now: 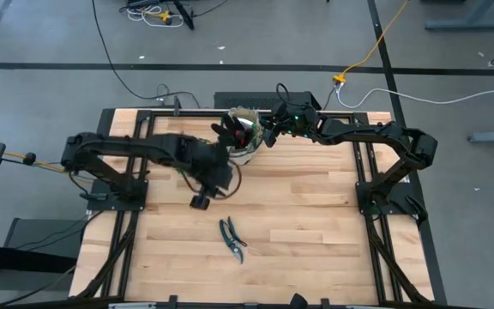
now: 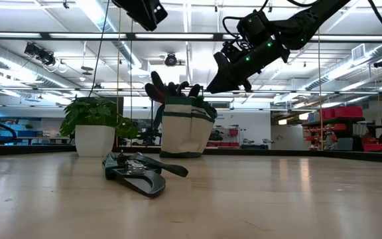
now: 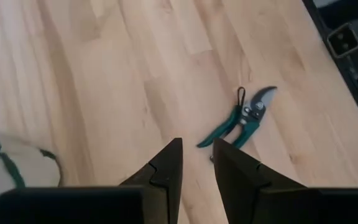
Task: Pick & Place Garden tools in Gardening bag
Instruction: Put the green shear scissors into the white gardening bag
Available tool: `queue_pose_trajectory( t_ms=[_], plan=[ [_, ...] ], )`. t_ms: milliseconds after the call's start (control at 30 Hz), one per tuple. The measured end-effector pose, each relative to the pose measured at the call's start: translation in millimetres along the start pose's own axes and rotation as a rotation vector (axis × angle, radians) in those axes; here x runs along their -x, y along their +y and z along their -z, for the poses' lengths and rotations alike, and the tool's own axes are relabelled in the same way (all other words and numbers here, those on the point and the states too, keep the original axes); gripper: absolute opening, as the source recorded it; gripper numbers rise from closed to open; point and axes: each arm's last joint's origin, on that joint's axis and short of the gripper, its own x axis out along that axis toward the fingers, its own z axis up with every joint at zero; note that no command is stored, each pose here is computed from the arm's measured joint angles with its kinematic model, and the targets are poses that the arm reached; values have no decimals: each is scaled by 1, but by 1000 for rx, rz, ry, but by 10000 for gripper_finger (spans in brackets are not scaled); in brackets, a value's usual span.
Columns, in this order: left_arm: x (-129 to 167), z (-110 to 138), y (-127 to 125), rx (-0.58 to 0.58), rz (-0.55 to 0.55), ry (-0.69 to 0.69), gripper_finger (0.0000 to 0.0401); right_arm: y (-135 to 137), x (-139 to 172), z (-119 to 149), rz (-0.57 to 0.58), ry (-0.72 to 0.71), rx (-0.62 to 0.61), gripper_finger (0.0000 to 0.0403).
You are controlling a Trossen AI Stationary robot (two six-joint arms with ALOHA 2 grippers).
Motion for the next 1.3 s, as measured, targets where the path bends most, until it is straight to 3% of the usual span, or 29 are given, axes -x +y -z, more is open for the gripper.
queue_pose_trajectory(
  t_ms=[467, 600, 867, 1100, 1300],
  plan=[
    [-75, -7, -58, -108, 121, 191, 96, 0, 0, 0, 0, 5, -20, 107],
    [-99, -4, -76, -226, 139, 266, 96, 0, 0, 0, 0, 2, -25, 107],
    [-135, 7, -95, -449, 22, 410, 96, 0, 0, -1, -1, -5, -50, 107],
    [-158, 15, -104, -467, 2, 483, 97, 0, 0, 0, 0, 0, -50, 107],
    [-163, 17, -113, -591, -3, 498, 97, 0, 0, 0, 0, -1, -50, 107]
  ],
)
